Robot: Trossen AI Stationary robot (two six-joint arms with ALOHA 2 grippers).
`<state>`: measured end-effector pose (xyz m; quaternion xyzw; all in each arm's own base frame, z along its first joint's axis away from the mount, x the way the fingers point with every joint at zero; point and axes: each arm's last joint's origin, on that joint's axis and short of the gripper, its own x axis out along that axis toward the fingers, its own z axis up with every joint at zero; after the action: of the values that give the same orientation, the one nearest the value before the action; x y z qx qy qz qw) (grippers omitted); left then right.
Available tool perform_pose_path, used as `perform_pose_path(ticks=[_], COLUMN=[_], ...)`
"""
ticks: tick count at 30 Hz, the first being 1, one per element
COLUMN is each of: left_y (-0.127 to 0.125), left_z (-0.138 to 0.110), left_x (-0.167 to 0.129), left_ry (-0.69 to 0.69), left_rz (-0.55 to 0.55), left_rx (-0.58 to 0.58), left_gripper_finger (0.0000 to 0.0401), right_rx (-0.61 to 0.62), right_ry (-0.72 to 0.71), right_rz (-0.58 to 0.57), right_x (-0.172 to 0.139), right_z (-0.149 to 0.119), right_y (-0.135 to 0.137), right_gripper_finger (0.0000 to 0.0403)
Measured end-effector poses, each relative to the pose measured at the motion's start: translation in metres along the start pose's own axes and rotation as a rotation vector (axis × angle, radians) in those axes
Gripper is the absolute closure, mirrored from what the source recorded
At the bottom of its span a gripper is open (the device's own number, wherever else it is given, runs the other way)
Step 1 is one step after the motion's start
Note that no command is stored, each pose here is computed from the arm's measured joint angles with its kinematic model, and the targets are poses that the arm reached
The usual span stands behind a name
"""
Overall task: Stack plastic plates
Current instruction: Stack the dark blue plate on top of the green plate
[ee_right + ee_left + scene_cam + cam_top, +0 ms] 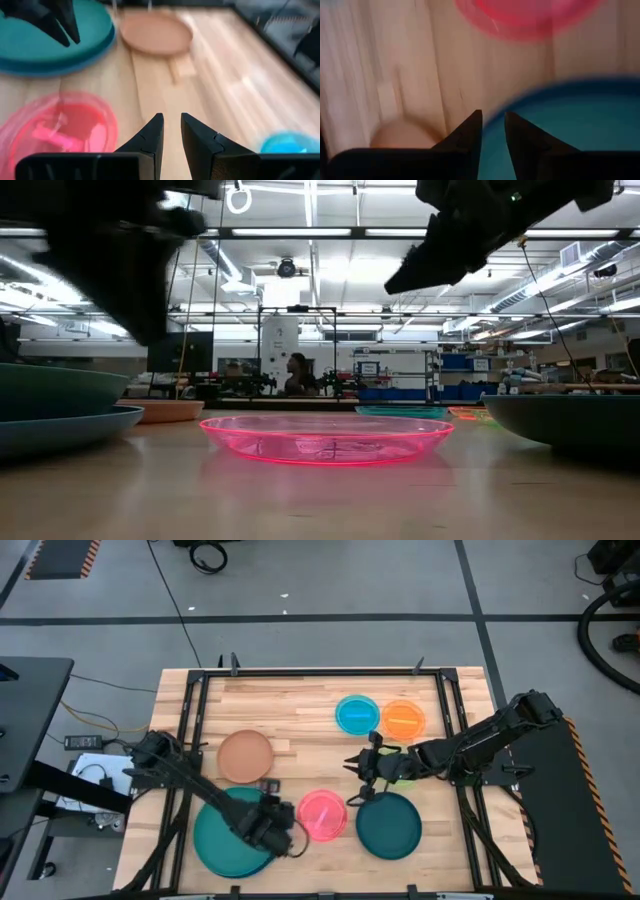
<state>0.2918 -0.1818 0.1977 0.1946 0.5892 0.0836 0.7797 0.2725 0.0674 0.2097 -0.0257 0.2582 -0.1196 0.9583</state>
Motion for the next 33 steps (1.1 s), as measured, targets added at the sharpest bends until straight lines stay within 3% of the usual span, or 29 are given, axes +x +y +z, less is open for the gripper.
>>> perform_pose_path(ticks=[5, 10, 16, 20, 27, 33], left_y=[0.016, 0.03, 0.046, 0.054, 0.078, 0.097], left_z=[0.02, 0.024, 0.024, 0.016, -0.005, -0.014], left_x=[0.01, 0.018, 0.027, 0.033, 0.038, 0.045], left_ry=[-0.099, -0.073, -0.009, 0.043, 0.081, 0.124], left_rz=[-0.023, -0.052, -0.09, -0.08, -0.066, -0.092], left_rx=[0.094, 0.156, 0.189, 0.18, -0.024, -0.227], left_gripper_finger=[0.0318, 0.0319, 0.0319, 0.0319, 0.0319, 0.0319], right_rx=[0.032, 0.081, 0.153, 0.177, 0.207, 0.186], right_ry=[0.095, 0.192, 0.325, 0.321, 0.308, 0.354], right_rz=[0.03, 0.136, 0.119, 0.072, -0.007, -0.004], right_x=[-0.005, -0.011, -0.022, -0.03, -0.039, -0.041], right_z=[-0.003, -0.012, -0.028, -0.032, -0.039, -0.043], right_y=[0.007, 0.016, 0.025, 0.033, 0.039, 0.038], right_gripper_finger=[0.0326, 0.0326, 0.0326, 0.0326, 0.0326, 0.0325])
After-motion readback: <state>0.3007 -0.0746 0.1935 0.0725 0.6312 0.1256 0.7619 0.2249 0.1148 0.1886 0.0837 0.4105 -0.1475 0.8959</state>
